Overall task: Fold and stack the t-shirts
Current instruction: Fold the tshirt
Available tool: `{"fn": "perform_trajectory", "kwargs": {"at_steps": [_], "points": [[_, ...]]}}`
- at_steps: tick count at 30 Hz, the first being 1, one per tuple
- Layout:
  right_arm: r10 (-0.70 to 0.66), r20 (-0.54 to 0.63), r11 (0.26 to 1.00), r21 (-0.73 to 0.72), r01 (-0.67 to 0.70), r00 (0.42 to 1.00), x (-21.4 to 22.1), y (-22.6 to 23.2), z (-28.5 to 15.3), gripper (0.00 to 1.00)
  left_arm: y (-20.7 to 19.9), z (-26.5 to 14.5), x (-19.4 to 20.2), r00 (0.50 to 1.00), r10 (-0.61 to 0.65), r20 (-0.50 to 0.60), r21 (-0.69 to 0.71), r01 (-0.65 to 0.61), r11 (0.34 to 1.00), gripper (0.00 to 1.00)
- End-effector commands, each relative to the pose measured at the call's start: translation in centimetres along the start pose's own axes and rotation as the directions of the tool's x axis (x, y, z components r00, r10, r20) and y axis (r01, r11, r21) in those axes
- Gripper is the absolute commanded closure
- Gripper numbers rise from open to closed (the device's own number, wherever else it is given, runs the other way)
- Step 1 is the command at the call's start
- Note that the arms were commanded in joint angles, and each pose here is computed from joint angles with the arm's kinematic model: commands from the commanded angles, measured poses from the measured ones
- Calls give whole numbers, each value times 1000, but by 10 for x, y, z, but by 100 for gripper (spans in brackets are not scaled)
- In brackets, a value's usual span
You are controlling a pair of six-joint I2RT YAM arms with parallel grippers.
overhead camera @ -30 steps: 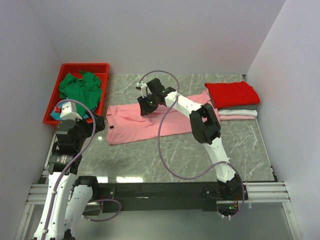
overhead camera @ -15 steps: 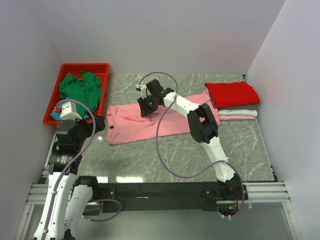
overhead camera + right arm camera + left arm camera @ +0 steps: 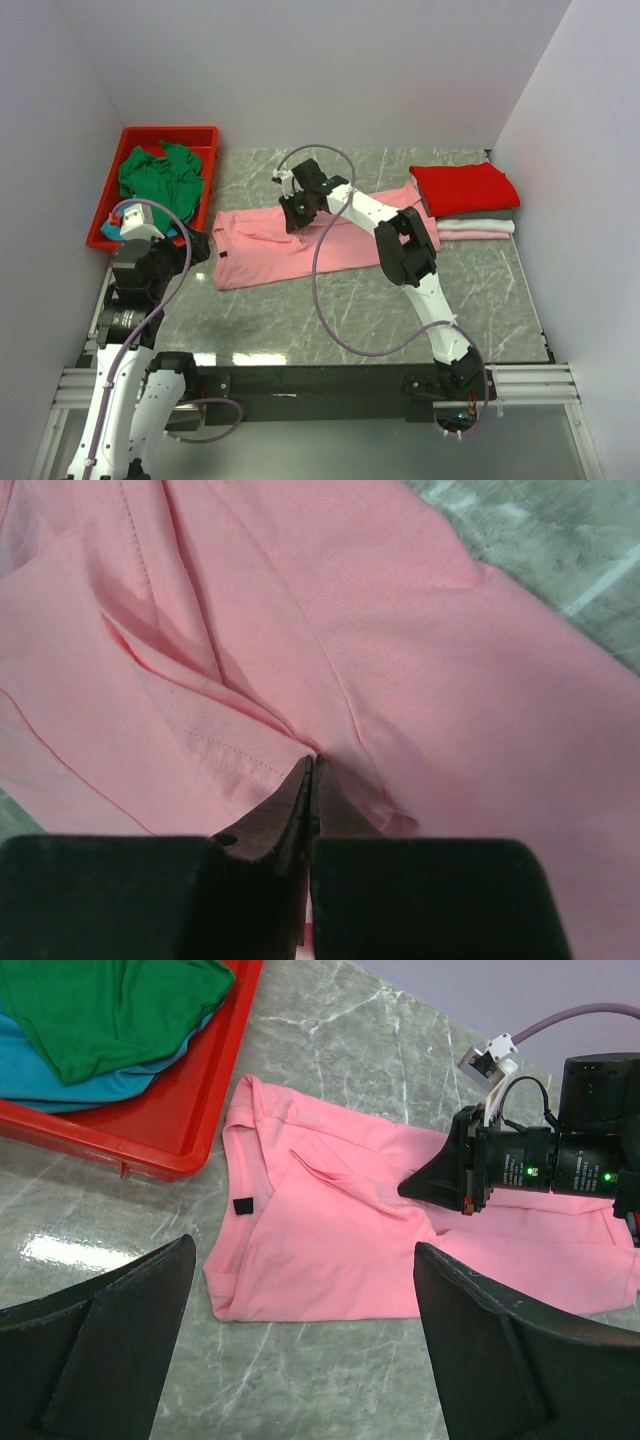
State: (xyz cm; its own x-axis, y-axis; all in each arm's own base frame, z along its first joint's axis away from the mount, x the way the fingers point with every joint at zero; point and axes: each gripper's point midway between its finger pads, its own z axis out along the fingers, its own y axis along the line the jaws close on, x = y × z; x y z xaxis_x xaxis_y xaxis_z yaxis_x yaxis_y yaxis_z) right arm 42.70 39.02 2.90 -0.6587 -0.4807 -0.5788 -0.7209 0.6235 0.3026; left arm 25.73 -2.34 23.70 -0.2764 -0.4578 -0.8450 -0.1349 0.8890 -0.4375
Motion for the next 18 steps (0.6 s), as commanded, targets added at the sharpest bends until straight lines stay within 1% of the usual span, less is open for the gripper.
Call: {"fn": "perform_trajectory", "kwargs": {"at_steps": [1,10,18], "points": [[-30,71,1000,0,31,997,-29,6,-22,100,-5,2,-7,1000,4,27,27,-5,1000,5],[-49,161,998,-18,52,986,-59,23,-62,100,-5,1,-7,1000,6,27,27,-6,1000,5],[-52,189,998,-23,57,981,-66,28,-73,100,-5,1,-7,1000,5,28,28,-6,1000,5]]}}
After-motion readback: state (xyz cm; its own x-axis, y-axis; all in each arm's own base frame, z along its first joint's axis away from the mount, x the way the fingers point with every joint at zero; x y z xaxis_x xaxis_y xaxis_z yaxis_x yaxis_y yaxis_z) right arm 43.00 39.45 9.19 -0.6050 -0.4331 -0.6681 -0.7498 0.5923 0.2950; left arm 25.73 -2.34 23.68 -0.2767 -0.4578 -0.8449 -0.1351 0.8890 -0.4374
